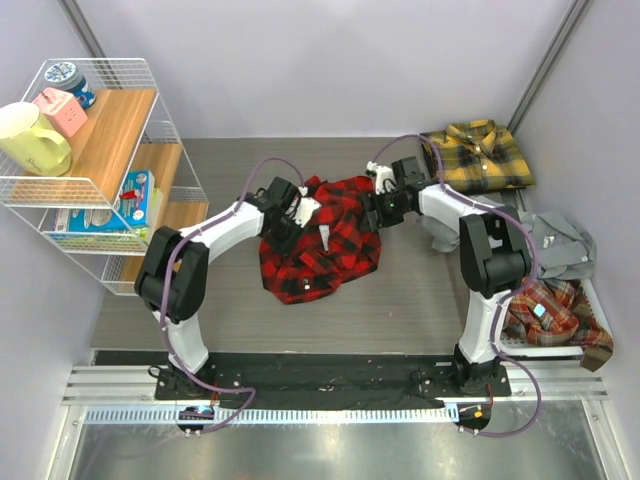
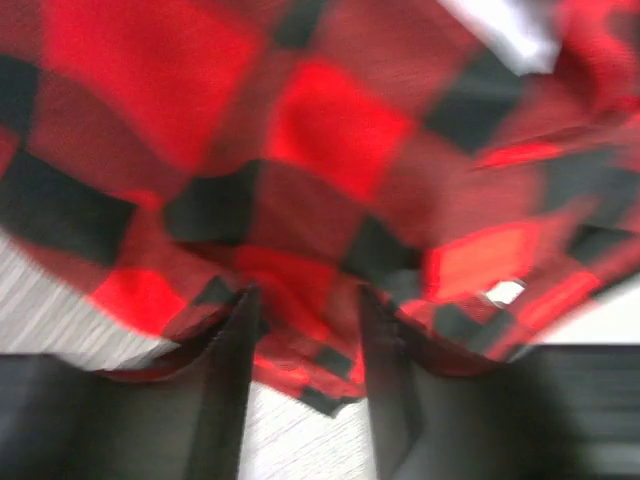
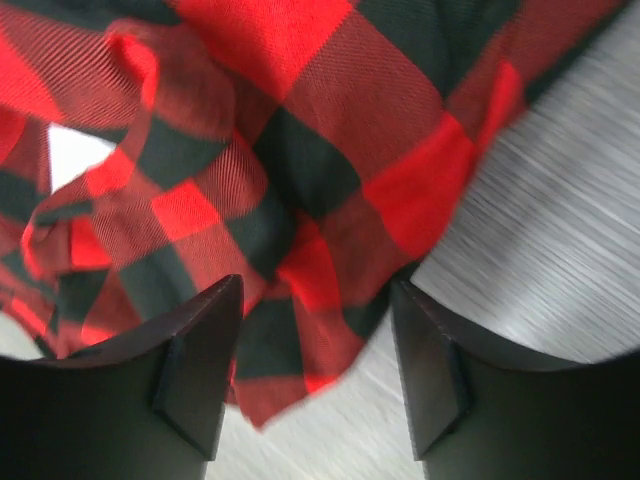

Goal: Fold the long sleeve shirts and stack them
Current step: Move the shirt to the center of the board, then flatten the shirt out

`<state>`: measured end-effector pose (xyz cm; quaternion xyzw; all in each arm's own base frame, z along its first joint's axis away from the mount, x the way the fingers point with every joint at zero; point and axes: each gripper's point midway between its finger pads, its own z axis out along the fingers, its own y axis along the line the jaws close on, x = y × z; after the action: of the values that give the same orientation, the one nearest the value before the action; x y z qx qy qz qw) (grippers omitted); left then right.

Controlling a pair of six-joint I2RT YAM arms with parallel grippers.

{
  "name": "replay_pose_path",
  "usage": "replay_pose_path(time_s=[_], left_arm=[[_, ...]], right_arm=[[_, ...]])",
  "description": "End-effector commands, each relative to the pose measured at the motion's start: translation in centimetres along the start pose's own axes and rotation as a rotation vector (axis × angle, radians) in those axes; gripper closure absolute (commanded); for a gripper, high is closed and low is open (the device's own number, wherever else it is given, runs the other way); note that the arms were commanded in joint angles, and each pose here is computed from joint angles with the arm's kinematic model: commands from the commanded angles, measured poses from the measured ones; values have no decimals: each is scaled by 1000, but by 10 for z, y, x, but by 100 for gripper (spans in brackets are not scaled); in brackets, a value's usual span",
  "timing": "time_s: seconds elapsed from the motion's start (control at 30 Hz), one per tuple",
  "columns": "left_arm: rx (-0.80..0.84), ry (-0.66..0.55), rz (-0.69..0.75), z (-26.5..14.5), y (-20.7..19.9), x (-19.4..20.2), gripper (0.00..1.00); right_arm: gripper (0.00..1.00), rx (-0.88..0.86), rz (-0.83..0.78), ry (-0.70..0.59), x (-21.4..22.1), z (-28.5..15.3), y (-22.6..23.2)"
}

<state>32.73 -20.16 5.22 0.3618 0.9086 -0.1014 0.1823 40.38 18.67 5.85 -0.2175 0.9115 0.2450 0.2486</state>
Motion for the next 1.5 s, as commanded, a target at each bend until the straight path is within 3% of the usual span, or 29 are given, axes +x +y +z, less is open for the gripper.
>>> replay_pose_path(time_s=[0.0,0.03,0.07,0.13,0.17,0.2,0.33,0.5,0.6,0.7,0.73,0.77,0.8,0.83,0.87,0.93,0.97,1.0,1.1,1.2,1.47], left_arm=[[-205,-54,9,-25,44,-18,80],[-226,-61,-14,-31,50,-18,89],[-246,-84,-30,-44,56,-20,100],[-285,-125,-128,-63,81,-19,100],[-299,-156,-165,-72,91,-20,100],[-343,-192,-228,-90,112,-16,100],[-452,-254,-328,-119,146,-6,100],[-457,-195,-331,-112,147,5,100],[-341,-201,-326,-107,127,4,100],[-93,-309,-283,-118,77,-16,100],[3,-389,-243,-136,54,-28,100],[45,-436,-216,-148,40,-34,100],[73,-471,-204,-157,29,-38,100],[100,-502,-181,-166,17,-43,100],[105,-535,-140,-179,1,-47,100],[156,-538,-127,-185,-20,-45,100],[194,-526,-100,-186,-37,-42,100],[220,-510,-85,-182,-47,-38,100],[266,-415,-32,-154,-79,-15,100],[333,-354,-90,-126,-92,5,100],[392,-307,-147,-109,-106,37,100]], right_arm=[[39,71,-20,-56,-26,14,-5],[44,103,-14,-43,-24,16,-12],[58,116,-8,-14,-15,18,-15],[74,141,-14,19,-5,19,-21],[92,164,-12,45,5,18,-25],[99,173,-21,41,4,11,-24],[99,183,-22,0,4,-30,-14],[99,223,-34,21,42,-66,-4],[99,334,-72,31,52,-80,-26],[99,374,-60,-16,19,-80,-50],[99,415,-84,-76,-15,-85,-58],[98,423,-64,-44,-19,-65,-71],[91,415,-61,-54,-34,-60,-74],[82,359,-78,-101,-75,-68,-61],[61,322,-53,-50,-76,-48,-63],[40,223,-61,-107,-116,-69,-37],[24,198,-69,-150,-128,-85,-27],[20,153,-71,-187,-135,-99,-15],[18,2,-83,-226,-125,-129,32],[21,-115,-72,-181,-90,-123,69],[33,-229,-134,76,10,-40,125]])
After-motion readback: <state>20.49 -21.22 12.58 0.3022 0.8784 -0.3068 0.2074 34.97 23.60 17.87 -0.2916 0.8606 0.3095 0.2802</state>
